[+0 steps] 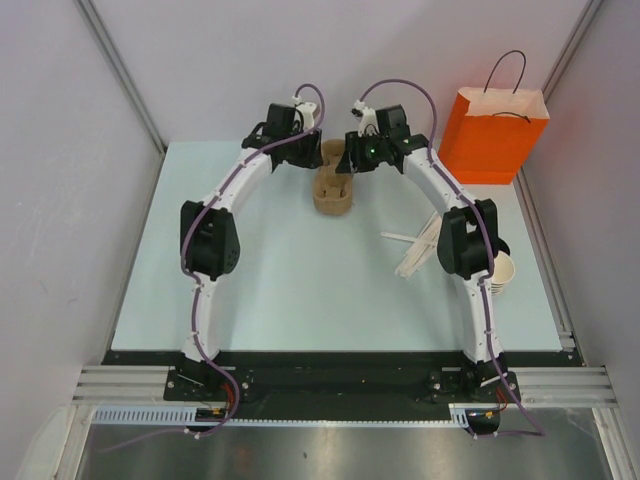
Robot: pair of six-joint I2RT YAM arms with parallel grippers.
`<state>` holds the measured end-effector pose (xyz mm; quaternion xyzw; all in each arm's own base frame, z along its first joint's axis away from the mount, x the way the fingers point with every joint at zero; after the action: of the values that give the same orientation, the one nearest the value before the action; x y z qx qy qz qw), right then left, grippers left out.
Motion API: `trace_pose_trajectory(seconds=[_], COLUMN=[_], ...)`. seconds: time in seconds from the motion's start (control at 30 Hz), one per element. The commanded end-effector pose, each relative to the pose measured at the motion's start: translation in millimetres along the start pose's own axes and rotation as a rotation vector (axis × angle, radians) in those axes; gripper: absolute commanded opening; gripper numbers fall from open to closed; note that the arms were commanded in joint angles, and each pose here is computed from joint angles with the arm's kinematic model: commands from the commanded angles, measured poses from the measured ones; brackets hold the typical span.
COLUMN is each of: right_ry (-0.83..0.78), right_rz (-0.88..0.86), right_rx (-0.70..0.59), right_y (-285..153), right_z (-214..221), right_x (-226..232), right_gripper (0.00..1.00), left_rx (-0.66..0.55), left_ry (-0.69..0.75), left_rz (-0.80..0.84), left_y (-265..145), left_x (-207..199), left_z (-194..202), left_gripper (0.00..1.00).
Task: Pack the takeout coffee
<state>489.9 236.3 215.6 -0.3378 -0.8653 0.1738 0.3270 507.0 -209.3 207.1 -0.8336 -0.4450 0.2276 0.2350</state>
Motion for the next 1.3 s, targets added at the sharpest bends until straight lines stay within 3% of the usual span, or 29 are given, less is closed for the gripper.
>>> trace_pose_trajectory(seconds=[0.0, 0.57, 0.77, 0.97, 1.27], right_ry=[-0.050, -0.059, -0.055, -0.058, -0.076], right_rz=[0.031, 0.076, 0.069, 0.095, 0.112], right_rx=[-0.087, -0.033, -0.029, -0.034, -0.060], right_y=[3, 23, 25, 25, 21], right_z=[-22, -2, 0, -1, -10], right_x=[3, -13, -13, -16, -15], right_gripper=[0.43, 0.44, 0.37, 0.45, 0.46], left_rx=[-0.088, -0.049, -0.049, -0.049, -0.050], left_ry=[-0.024, -0.064, -0.067, -0.067, -0.068], left_rz=[0.064, 0.065, 0.069, 0.070, 0.070], left_y=[0, 14, 15, 16, 17], left_x=[-5, -1, -1, -1, -1], left_z=[-21, -5, -4, -4, -3], left_gripper=[0.50, 0.51, 0.51, 0.52, 0.51])
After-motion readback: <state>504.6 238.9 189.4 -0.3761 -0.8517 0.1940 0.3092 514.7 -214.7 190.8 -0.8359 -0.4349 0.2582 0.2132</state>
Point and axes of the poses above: each gripper's point midway between its finger pads, its own y axis out along the fingers, its own x axis along the line the jaws close on, z = x × y, the point moved 8 cm from there along -y, back along the fingers, and after that the axes turned 1 degree about y, right-handed, at the moved point
